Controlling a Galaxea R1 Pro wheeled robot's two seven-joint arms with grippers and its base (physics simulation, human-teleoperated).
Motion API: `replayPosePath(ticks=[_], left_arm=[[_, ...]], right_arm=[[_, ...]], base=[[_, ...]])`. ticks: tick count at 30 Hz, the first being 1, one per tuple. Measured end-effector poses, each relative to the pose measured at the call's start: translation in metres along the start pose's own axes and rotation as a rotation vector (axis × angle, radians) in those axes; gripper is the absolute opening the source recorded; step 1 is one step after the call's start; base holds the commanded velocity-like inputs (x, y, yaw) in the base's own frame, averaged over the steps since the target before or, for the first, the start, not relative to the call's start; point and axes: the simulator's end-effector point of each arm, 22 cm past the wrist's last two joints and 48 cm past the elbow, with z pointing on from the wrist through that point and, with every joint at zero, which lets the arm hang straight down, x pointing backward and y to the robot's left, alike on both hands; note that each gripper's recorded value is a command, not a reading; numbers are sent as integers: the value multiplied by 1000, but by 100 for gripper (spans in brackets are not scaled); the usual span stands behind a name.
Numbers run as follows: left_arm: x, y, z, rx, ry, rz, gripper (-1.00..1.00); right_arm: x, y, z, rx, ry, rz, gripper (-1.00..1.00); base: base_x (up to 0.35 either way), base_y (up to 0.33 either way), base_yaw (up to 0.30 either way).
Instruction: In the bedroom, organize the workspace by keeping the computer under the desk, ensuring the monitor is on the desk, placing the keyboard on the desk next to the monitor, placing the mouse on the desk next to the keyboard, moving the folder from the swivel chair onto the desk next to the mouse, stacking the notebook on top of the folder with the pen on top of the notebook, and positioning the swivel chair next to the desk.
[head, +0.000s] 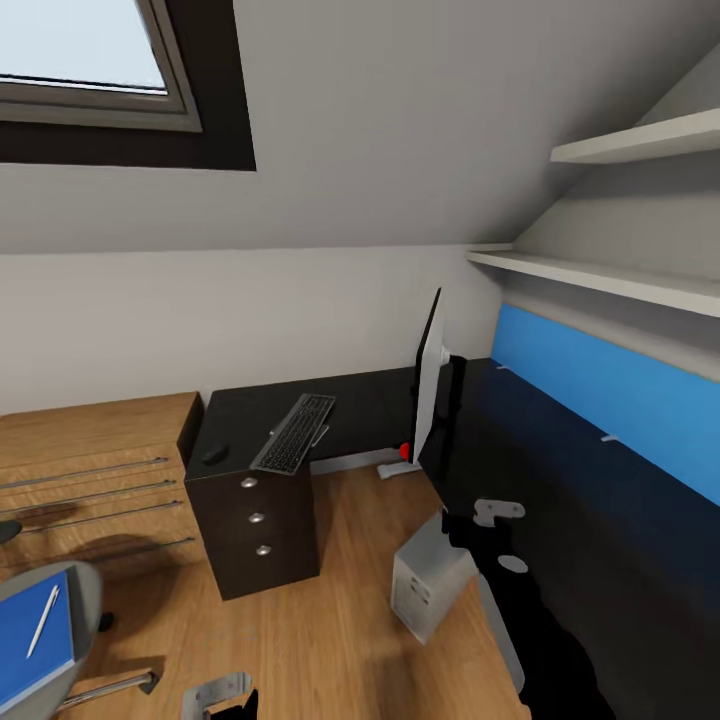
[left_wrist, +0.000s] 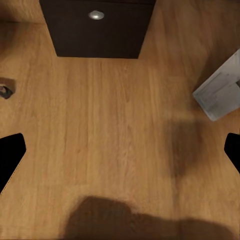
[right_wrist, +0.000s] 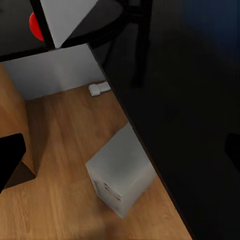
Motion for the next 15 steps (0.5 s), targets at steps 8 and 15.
replayPosePath(ticks=[8, 15], left_arm=[[8, 14, 5, -17, -16, 17, 100], [9, 16, 5, -19, -14, 19, 100]], right_arm=[[24, -20, 16, 40, -27, 16, 100], [18, -43, 59, 74, 17, -18, 100]], base=[[266, 0, 0], [322, 0, 0]])
